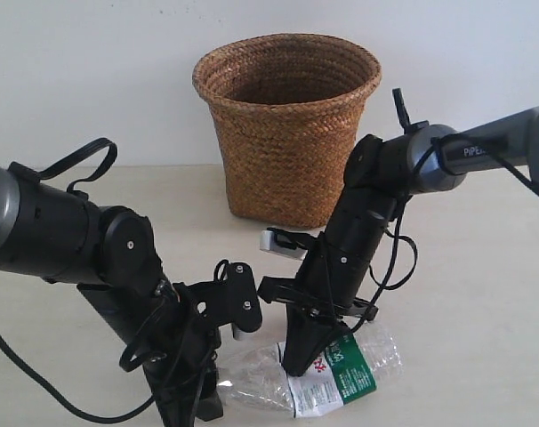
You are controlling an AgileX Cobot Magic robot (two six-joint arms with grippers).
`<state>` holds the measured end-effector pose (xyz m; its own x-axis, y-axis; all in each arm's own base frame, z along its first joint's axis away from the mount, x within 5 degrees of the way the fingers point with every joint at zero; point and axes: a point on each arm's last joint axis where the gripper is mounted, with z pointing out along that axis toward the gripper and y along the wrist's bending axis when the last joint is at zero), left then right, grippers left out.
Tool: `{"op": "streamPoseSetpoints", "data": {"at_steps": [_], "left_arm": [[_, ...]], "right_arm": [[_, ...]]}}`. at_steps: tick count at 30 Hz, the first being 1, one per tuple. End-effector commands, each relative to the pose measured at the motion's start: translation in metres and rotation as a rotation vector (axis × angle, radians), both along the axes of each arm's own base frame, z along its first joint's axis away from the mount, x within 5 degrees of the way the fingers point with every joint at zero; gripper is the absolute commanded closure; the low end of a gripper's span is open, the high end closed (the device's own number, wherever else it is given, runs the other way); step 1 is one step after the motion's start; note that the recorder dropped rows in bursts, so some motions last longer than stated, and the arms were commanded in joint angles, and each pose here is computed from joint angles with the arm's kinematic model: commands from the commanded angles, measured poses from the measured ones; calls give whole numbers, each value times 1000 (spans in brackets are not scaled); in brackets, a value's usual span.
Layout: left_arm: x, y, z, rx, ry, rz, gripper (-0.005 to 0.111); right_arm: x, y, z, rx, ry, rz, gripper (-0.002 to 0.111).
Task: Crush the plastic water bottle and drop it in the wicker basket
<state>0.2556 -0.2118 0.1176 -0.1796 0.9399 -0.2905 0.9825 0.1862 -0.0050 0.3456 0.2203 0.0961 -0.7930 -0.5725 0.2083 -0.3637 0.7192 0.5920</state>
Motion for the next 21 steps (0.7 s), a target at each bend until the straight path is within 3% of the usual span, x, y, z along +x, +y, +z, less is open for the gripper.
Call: {"op": "streamPoseSetpoints", "data": {"at_steps": [1,7,11,15,16,18,21], "left_arm": [[4,-4,5,-38,-37,39,103],[4,-4,5,-38,-38,34,103],[5,-3,5,-25,-51,15,103],[5,-3,5,-24,-52,13,103],[5,-2,4,-14,-59,-1,103],[6,-2,4,-13,-64,-3,103],[6,-2,4,-13,-64,-3,103]], "right_arm": [[4,-21,-35,-141,-97,124,108],[21,-35,28,40,-223,48,108],[17,-41,101,113,-400,45,108],[-12,-52,152,143,-561,171,108],[-20,-55,156,91,-702,173,108],[-42,-53,149,39,-826,215,108],[-59,-41,128,16,-781,338,108]]}}
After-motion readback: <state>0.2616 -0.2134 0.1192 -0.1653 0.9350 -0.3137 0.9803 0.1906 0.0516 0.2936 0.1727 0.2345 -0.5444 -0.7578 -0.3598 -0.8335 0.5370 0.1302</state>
